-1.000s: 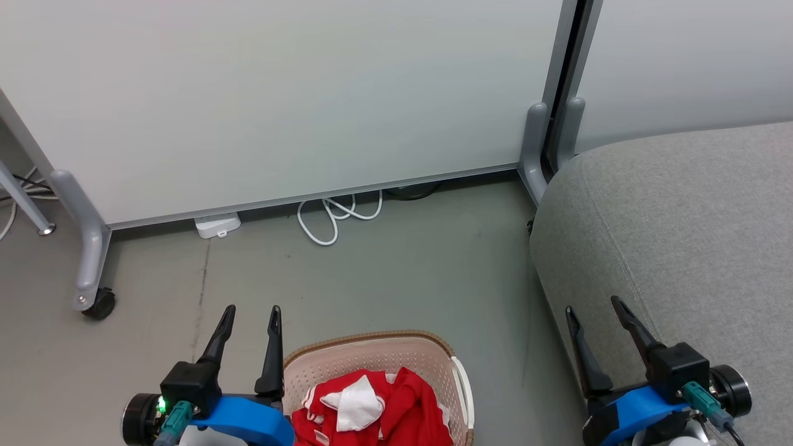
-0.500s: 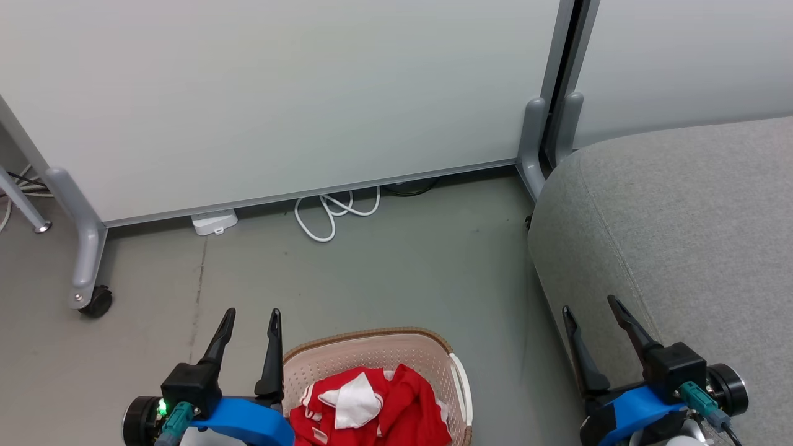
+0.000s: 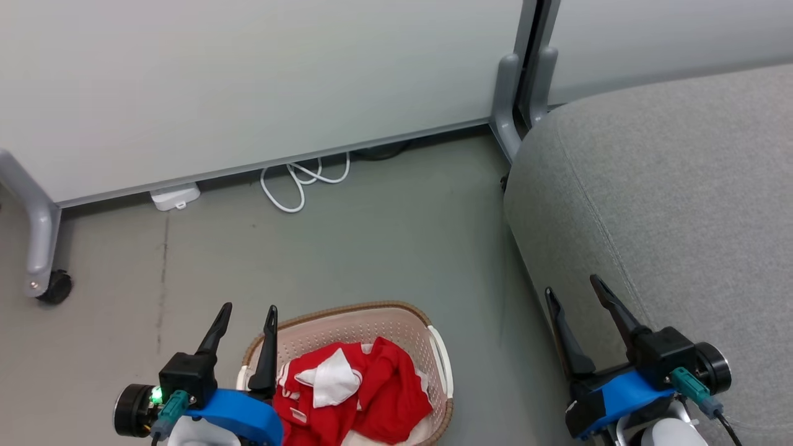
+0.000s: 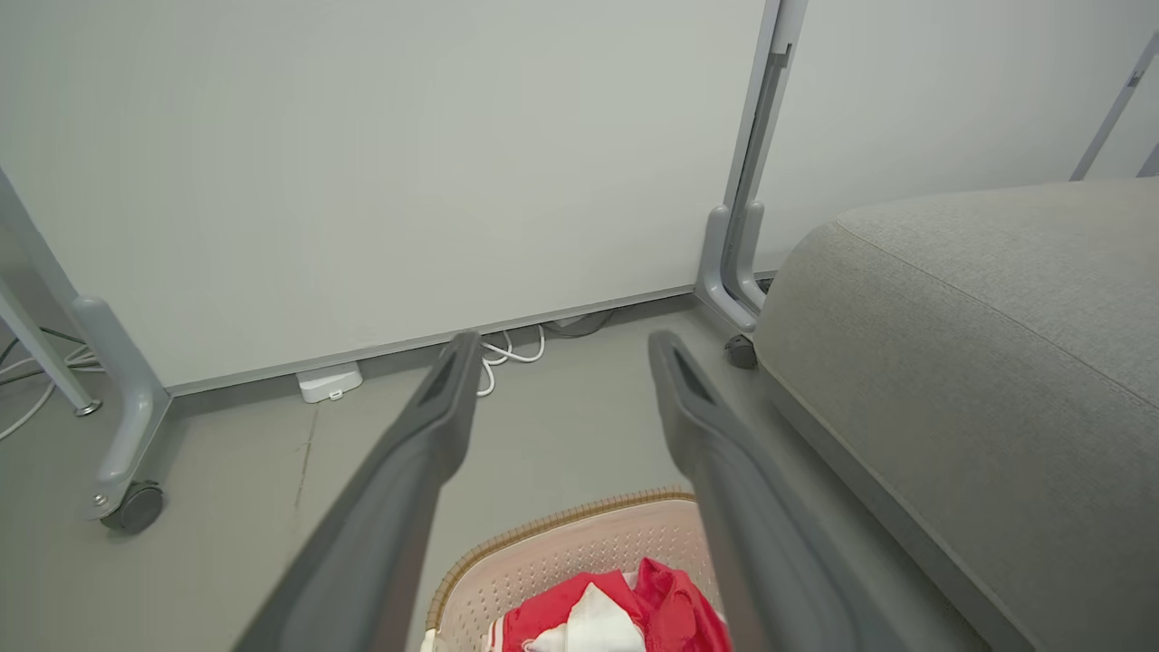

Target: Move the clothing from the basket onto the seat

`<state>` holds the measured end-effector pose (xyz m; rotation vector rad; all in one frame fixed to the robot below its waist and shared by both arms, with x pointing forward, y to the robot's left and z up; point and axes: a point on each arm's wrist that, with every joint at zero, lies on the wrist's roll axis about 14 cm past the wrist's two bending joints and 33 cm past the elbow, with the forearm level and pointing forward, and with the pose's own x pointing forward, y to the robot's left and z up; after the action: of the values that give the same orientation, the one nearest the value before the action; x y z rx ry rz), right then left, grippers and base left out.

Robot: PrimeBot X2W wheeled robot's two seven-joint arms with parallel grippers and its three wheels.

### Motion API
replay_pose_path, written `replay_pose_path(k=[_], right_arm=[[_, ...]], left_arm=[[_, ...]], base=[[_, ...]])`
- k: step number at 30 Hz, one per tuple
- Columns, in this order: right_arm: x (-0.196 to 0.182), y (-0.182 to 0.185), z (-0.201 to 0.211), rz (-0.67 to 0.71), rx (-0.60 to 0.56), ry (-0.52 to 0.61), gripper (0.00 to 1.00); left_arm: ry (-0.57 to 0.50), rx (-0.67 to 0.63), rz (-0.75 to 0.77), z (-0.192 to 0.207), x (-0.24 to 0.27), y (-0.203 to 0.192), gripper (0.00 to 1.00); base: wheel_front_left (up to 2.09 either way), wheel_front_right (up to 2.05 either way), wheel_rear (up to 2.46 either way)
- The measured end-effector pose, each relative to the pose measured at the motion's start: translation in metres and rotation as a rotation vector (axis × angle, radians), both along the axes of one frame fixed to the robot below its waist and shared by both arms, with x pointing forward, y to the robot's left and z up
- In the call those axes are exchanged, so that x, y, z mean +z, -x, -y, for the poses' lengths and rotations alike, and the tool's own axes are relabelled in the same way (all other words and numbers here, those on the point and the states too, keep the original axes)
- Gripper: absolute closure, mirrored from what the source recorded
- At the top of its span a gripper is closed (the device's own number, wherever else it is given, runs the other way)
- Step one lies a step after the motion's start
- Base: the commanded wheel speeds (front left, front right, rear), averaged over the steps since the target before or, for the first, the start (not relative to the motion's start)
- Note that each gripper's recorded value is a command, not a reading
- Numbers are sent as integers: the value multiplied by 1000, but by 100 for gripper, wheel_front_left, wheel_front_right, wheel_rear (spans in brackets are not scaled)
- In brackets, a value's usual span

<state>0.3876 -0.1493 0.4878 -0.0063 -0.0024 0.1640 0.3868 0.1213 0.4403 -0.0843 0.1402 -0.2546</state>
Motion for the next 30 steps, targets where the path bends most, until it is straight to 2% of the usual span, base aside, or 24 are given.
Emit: replay_pose_path(k=[7, 12, 19, 30], right_arm=[[-9, -11, 9, -18, -22, -5, 0], [-23, -25, 15, -49, -35, -5, 0], [-40, -38, 26, -86, -60, -7, 0], [-74, -48, 45, -165, -108, 7, 0]], left_arm=[[-54, -86, -103, 14, -38, -12, 0], [-151, -224, -243, 34, -91, -24, 0], [-219, -378, -424, 57, -155, -21, 0], [-360, -555, -601, 60, -234, -22, 0]], base=[[0, 0, 0], [0, 0, 0], [0, 0, 0], [0, 0, 0]])
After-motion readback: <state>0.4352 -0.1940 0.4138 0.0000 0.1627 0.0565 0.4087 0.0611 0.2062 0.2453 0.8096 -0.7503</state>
